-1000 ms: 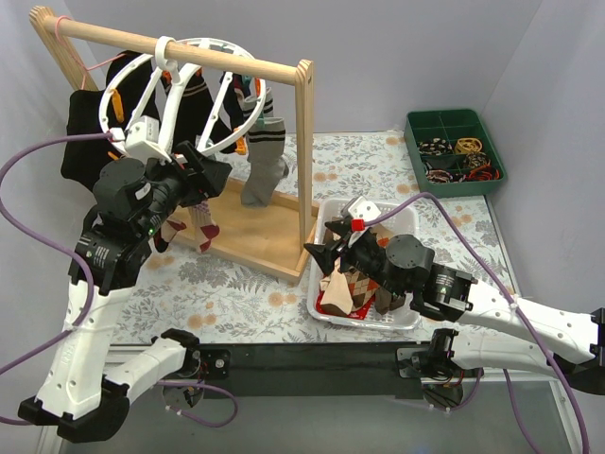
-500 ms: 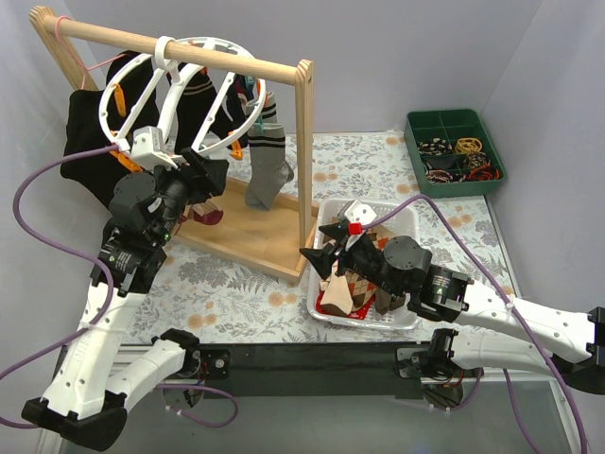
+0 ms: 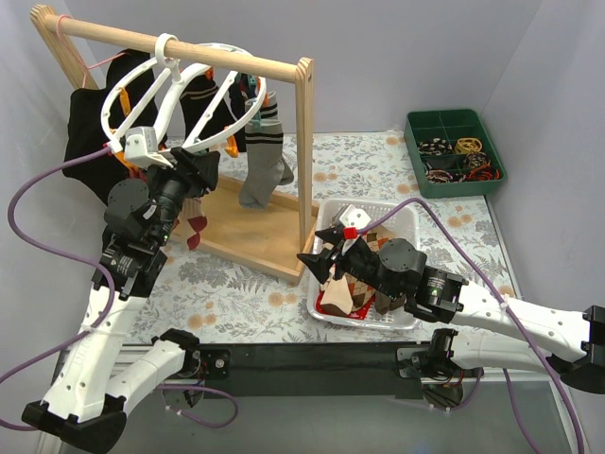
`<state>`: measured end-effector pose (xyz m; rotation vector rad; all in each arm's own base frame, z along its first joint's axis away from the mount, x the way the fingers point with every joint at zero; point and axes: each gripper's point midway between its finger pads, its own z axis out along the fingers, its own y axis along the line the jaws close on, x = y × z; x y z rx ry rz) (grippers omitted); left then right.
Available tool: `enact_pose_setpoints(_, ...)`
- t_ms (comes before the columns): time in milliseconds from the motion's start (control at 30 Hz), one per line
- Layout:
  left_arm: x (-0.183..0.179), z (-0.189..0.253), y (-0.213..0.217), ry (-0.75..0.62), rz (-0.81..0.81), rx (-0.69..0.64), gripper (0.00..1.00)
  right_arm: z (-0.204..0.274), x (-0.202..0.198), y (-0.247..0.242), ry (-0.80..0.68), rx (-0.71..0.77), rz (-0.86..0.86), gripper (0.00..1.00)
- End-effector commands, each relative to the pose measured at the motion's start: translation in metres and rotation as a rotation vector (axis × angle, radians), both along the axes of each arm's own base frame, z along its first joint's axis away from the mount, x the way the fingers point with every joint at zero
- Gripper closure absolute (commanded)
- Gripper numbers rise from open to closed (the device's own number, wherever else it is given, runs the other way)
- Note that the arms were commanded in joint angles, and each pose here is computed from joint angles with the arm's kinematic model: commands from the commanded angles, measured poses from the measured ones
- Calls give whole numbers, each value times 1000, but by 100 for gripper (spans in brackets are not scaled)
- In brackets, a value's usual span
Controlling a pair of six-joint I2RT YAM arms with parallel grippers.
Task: Clip the socks to the hanger
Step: Open the clamp at the hanger.
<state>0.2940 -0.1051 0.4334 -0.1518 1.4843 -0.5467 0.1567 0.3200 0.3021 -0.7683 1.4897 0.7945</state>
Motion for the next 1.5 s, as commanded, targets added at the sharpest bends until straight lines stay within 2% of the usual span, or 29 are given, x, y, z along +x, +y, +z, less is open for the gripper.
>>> enact_pose_setpoints(0,-1,26,5,-93,19,5,57,16,0,1,-19,61,1,32)
enact_pose_setpoints(300,-3,23,4,-88,12,15,79,8,-1,4,-15,42,8,32)
enact_pose_setpoints(433,-2,16,3,-72,7,19,96,7,0,9,-16,32,15,32)
enact_pose_setpoints(467,-2,13,2,-64,5,18,98,11,1,10,-21,34,16,32)
enact_pose_setpoints(567,-1,7,0,-45,-4,9,100,11,5,13,-35,18,3,32)
enact_pose_setpoints(700,-1,-2,0,-23,0,10,100,-5,24,-8,-13,-62,-126,32)
enact_pose_setpoints(833,1,-11,1,2,3,22,100,-42,40,-48,84,-180,-273,32)
enact_pose_setpoints(1033,1,-30,0,62,3,34,100,-103,53,-103,274,-294,-389,32)
enact_pose_setpoints(1200,0,-45,0,118,3,43,100,-133,60,-118,351,-355,-374,34)
enact_pose_setpoints(1467,0,-49,-1,155,-2,37,100,-170,70,-109,450,-474,-286,37)
